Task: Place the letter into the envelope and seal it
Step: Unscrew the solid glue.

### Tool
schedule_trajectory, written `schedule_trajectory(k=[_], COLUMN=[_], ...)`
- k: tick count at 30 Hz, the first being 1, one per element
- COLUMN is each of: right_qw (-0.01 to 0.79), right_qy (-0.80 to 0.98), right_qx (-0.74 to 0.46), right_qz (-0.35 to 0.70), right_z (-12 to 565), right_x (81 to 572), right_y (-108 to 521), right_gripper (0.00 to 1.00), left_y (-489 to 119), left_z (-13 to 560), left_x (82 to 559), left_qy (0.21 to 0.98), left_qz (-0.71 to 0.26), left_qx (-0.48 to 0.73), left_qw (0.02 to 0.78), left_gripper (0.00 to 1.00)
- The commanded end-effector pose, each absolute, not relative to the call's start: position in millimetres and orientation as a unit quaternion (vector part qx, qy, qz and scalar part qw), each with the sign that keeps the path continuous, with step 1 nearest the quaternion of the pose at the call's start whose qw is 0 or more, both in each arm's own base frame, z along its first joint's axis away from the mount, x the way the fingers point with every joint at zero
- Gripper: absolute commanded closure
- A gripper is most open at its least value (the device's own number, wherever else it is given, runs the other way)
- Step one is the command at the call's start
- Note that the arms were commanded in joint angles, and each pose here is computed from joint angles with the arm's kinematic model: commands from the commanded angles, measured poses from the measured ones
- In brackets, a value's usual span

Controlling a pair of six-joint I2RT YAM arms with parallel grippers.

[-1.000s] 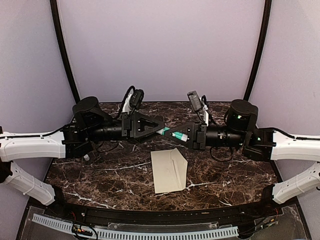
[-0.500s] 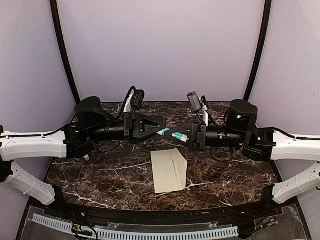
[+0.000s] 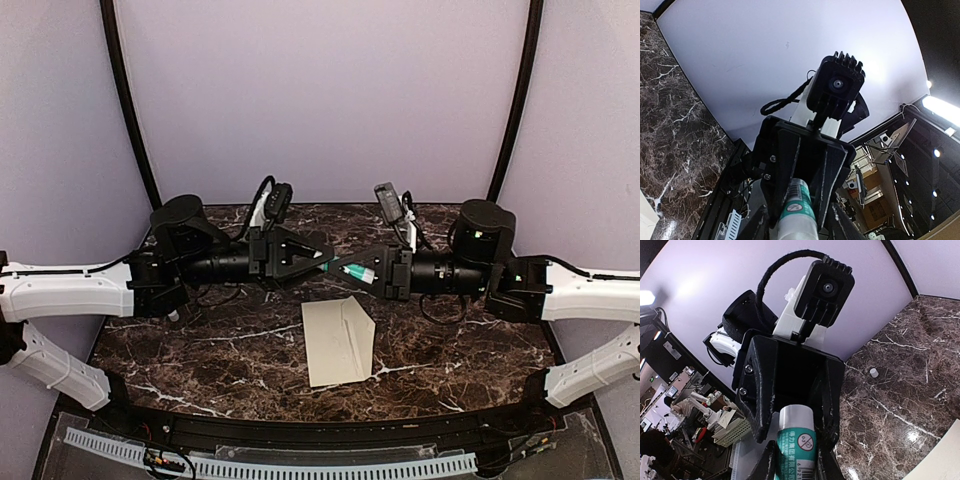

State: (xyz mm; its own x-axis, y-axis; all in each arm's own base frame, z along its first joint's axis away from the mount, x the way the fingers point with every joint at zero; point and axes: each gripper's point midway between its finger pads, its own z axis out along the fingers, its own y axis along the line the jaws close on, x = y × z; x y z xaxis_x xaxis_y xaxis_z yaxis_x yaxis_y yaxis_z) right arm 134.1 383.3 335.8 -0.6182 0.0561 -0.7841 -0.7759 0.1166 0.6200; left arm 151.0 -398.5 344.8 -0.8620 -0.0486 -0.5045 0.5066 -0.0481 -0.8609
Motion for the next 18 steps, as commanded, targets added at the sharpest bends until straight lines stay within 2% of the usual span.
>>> schedule_trajectory(k=[1,3,8,12,17,18], right_qw=[0.373,0.374,0.372,0.375,0.377,0.378], right_qy=[0.648,0.648,0.651,0.654,0.655,0.655], right_qx=[-0.26,-0.259,-0.257,-0.252,-0.248,-0.247], right_qz=[0.612,0.611,0.61,0.608,0.606,0.606], right_z=[354.5,354.2,351.4,349.7,348.2,348.1], right_x=[139.8,140.1,140.3,142.3,142.9,142.9], right_y=[381.0,380.0,380.1,378.7,376.7,376.2], right_gripper=[1.0,1.0,1.0,0.99,0.97,0.98], left_y=[-400.3,-400.9,-401.1,-400.4,-396.4,-395.9], left_z=[362.3,362.1,362.7,364.0,365.7,365.8], left_x=[134.8,133.2,134.7,135.4,136.6,135.7], left_qy=[0.639,0.639,0.639,0.636,0.635,0.635], left_qz=[-0.72,-0.72,-0.72,-0.724,-0.725,-0.726], left_qx=[0.198,0.198,0.192,0.186,0.177,0.178], left_qw=[0.186,0.185,0.189,0.19,0.197,0.196], left_gripper=[0.6,0.61,0.86,0.97,1.0,0.93])
